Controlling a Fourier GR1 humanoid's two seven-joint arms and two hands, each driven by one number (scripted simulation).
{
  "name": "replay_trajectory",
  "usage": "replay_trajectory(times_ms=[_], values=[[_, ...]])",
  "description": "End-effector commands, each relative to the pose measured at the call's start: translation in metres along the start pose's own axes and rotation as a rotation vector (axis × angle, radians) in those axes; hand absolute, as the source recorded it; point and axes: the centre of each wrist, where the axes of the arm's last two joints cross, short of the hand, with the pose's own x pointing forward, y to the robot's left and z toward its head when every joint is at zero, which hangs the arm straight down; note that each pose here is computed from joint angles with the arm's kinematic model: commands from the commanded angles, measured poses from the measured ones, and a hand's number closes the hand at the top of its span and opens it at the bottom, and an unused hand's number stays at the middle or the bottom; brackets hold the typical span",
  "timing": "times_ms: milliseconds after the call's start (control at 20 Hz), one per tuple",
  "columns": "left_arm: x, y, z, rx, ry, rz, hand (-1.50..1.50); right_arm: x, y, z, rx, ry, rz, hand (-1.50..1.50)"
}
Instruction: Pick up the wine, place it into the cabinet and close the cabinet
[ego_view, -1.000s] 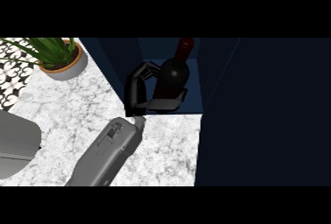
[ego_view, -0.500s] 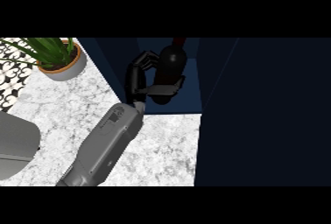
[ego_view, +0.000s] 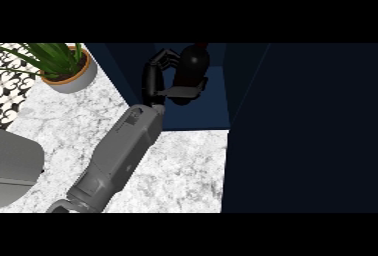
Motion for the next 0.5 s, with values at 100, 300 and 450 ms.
replay_trajectory(times_ms=[100,300,450], values=[[-0.001,0.003,-0.016,0.052,-0.047,-0.034,1.5,0.016,0.0,0.012,0.004,-0.052,-0.026,-1.5],[-0.001,-0.004,-0.017,0.064,-0.043,-0.064,1.5,0.021,0.004,0.014,0.052,-0.041,-0.029,-1.5],[0.017,-0.004,-0.038,0.061,-0.04,-0.042,1.5,0.01,0.006,0.015,0.014,-0.059,-0.057,-1.5]])
